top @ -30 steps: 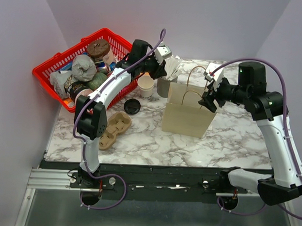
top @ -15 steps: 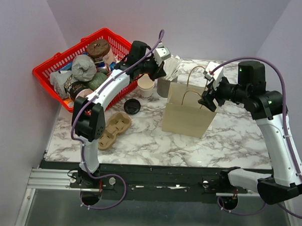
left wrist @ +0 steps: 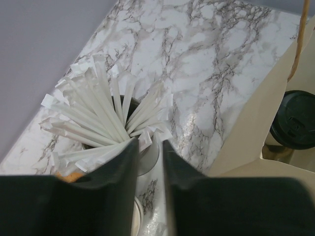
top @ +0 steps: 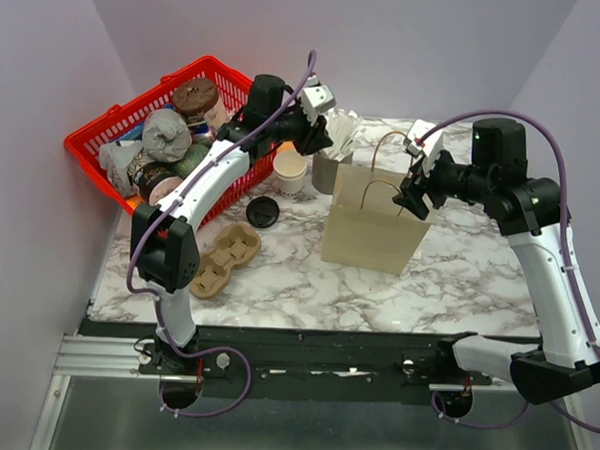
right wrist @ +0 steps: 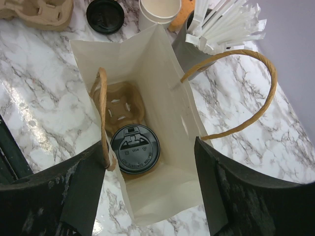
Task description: Pack the takeout coffee
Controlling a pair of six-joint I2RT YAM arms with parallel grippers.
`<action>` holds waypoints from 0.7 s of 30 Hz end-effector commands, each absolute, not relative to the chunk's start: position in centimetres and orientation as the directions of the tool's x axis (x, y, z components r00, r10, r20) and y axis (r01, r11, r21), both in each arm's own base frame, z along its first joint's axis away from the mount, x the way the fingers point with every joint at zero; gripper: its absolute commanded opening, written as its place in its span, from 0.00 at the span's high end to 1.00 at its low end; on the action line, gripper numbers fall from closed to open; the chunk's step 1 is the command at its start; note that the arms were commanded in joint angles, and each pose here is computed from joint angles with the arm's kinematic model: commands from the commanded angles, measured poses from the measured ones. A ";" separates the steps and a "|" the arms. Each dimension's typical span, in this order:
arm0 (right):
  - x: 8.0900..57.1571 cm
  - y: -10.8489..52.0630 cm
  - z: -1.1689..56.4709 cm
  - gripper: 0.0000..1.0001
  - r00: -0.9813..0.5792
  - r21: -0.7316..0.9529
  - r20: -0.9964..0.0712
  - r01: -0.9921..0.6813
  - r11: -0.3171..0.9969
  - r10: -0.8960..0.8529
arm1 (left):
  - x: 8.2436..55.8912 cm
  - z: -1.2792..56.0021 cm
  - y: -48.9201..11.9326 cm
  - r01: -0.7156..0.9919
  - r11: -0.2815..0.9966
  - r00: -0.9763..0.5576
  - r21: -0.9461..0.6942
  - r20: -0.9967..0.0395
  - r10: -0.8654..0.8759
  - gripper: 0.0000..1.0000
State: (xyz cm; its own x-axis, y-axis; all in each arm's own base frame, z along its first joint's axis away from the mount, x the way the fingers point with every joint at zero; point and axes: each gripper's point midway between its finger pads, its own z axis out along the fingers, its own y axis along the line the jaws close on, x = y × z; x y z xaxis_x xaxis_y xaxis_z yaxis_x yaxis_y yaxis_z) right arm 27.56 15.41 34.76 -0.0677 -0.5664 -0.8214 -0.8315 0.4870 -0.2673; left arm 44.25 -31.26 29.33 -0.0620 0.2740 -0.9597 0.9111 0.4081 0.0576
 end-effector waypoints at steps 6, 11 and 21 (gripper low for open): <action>28.1 15.3 36.0 0.21 -0.058 -0.283 -0.831 -0.813 0.509 -0.554 | 45.2 27.6 -33.2 0.918 0.396 -0.092 0.021 -0.960 0.265 0.58; 28.1 15.3 35.9 0.21 -0.060 -0.282 -0.830 -0.813 0.510 -0.555 | 45.8 26.7 -33.8 0.920 0.391 -0.100 0.015 -0.958 0.270 0.62; 28.5 15.3 36.0 0.21 -0.055 -0.289 -0.829 -0.810 0.510 -0.556 | 46.0 26.9 -34.1 0.924 0.381 -0.090 0.020 -0.958 0.270 0.96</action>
State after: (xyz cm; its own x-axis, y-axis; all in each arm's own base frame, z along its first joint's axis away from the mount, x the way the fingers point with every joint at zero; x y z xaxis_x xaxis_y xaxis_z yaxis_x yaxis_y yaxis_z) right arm 27.93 15.40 34.86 -0.0695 -0.5691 -0.8193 -0.8279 0.4911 -0.2709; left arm 45.90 -33.58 24.68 -0.1500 0.2931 -0.9442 0.9175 0.3972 -0.0224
